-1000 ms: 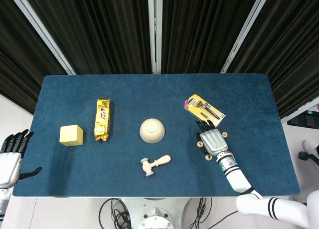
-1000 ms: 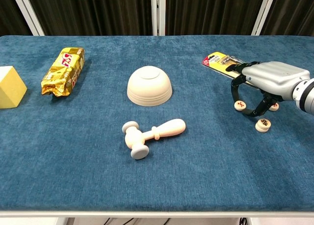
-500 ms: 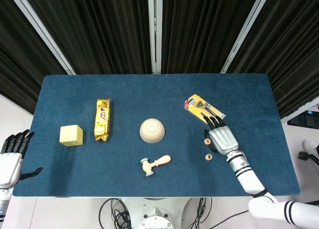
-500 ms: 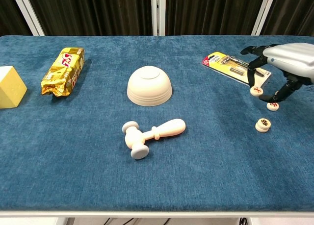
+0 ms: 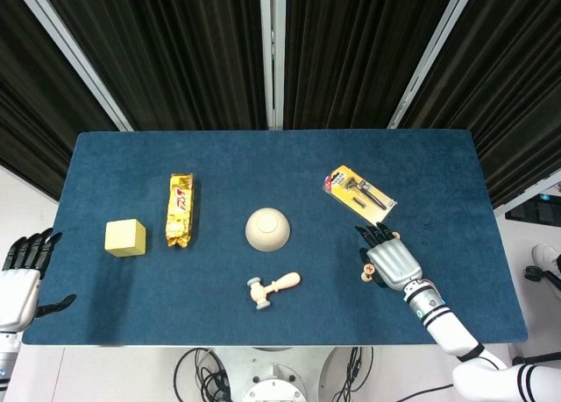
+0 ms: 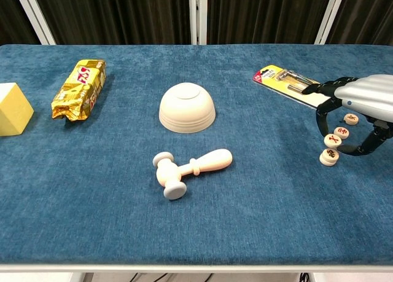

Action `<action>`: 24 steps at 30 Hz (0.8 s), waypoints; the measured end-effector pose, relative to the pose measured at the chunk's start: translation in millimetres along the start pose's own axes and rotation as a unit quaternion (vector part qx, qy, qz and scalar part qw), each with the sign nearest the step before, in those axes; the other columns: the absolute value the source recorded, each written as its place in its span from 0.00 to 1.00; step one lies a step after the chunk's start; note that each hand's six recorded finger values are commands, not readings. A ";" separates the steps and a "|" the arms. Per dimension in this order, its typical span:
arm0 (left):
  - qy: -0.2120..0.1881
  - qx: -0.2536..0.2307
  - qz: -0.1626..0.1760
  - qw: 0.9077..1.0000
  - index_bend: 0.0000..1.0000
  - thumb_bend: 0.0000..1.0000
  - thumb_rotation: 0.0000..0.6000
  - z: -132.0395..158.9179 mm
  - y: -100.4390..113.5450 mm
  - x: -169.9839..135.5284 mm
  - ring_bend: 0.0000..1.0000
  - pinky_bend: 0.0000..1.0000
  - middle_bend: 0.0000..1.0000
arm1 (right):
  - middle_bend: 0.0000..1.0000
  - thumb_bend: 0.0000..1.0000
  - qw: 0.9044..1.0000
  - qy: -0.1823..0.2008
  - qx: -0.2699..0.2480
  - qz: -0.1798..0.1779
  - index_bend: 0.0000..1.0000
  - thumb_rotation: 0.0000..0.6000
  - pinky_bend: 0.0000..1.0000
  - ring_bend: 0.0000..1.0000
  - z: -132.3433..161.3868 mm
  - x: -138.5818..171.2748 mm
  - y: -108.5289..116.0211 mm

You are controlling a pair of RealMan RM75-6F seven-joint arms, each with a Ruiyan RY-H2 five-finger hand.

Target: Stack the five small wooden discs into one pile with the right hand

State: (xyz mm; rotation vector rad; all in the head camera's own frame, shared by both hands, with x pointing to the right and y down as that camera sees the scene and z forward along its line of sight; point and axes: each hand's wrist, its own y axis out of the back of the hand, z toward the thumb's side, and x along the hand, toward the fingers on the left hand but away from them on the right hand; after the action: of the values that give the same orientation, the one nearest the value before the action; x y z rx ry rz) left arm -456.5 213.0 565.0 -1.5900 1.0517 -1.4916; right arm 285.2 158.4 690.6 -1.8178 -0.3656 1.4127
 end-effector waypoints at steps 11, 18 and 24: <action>0.000 -0.001 0.000 1.000 0.02 0.06 1.00 -0.2 0.0 0.4 0.00 0.00 0.00 | 0.02 0.28 1.000 0.003 0.010 0.013 0.55 1.00 0.00 0.00 1.7 1.3 -5.2; -0.001 -0.001 0.001 1.000 0.02 0.06 1.00 0.1 0.7 -0.4 0.00 0.00 0.00 | 0.02 0.28 1.000 0.004 0.013 0.013 0.55 1.00 0.00 0.00 3.6 3.5 -7.7; -0.001 -0.002 0.003 1.000 0.02 0.06 1.00 0.2 1.5 -0.8 0.00 0.00 0.00 | 0.02 0.28 1.000 0.003 0.016 0.017 0.54 1.00 0.00 0.00 3.8 4.5 -10.5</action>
State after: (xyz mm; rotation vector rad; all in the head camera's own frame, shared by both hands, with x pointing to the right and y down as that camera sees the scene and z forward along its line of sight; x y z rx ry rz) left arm -456.5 213.1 563.4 -1.5897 1.0575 -1.4854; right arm 285.7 169.7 694.8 -1.8091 -0.3075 1.4287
